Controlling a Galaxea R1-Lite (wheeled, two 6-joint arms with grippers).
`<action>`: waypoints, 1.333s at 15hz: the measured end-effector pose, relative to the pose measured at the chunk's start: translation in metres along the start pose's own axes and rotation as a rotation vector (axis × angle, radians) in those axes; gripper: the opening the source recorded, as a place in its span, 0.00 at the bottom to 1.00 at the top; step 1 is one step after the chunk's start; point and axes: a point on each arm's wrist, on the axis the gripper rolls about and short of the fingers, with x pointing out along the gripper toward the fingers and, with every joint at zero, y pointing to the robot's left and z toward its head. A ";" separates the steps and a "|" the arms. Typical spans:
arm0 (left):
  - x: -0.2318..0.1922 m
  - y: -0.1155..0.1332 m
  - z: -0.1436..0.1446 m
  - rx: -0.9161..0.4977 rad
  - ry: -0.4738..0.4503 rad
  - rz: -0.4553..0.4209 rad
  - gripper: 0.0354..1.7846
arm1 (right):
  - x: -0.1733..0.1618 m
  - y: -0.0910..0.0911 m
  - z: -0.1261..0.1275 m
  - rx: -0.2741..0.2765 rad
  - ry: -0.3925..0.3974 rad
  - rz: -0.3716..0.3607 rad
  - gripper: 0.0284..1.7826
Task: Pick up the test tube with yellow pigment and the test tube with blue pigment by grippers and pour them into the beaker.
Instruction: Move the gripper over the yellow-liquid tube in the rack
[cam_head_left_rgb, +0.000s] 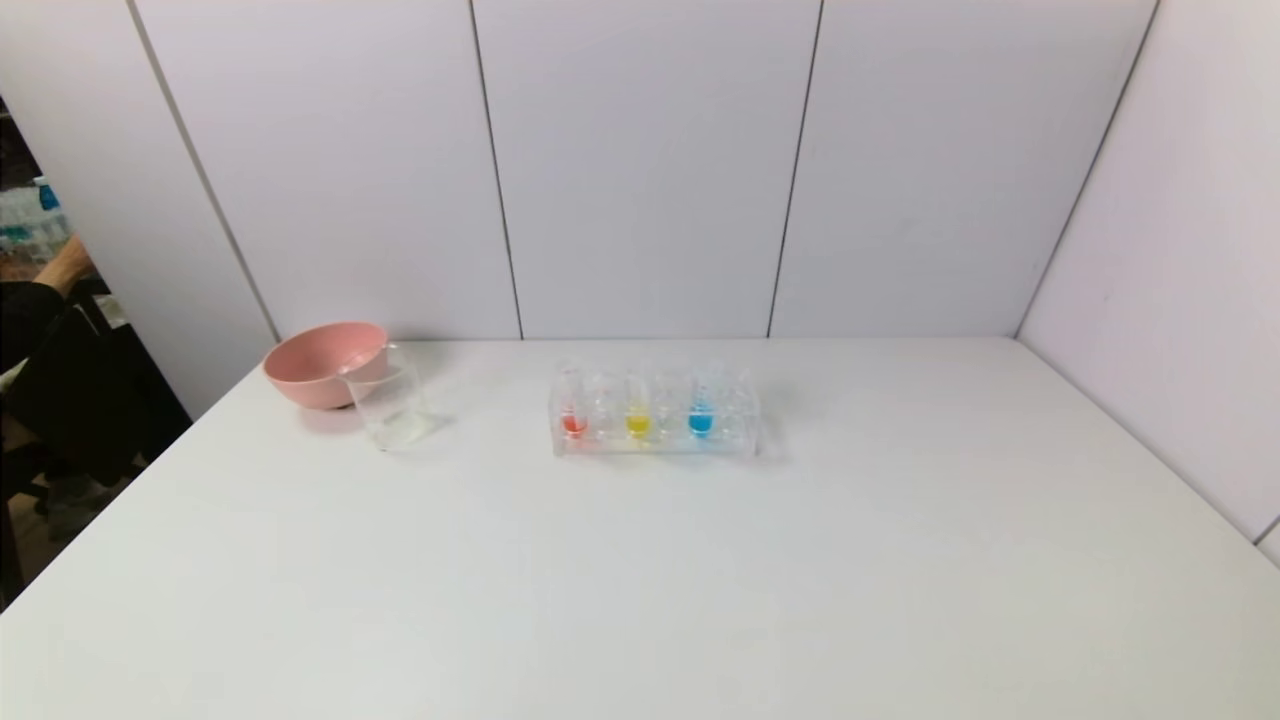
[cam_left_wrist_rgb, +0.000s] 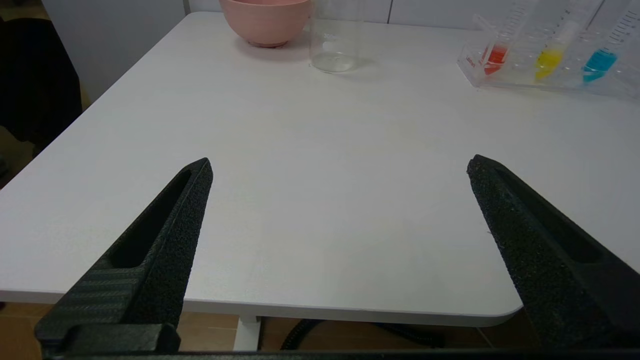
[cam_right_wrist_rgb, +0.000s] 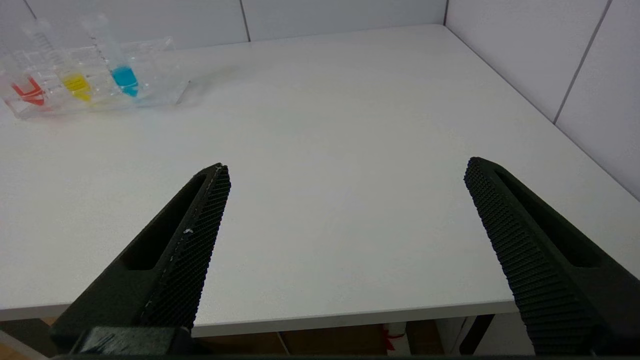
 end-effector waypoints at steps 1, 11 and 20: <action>0.000 0.000 0.000 0.000 0.000 0.000 1.00 | 0.000 0.000 0.000 0.000 0.000 0.000 0.96; 0.000 0.000 0.000 0.001 0.000 0.000 1.00 | 0.000 0.000 0.000 0.000 0.000 0.000 0.96; -0.008 -0.004 0.044 0.009 -0.033 -0.010 1.00 | 0.000 0.000 0.000 0.000 0.000 0.000 0.96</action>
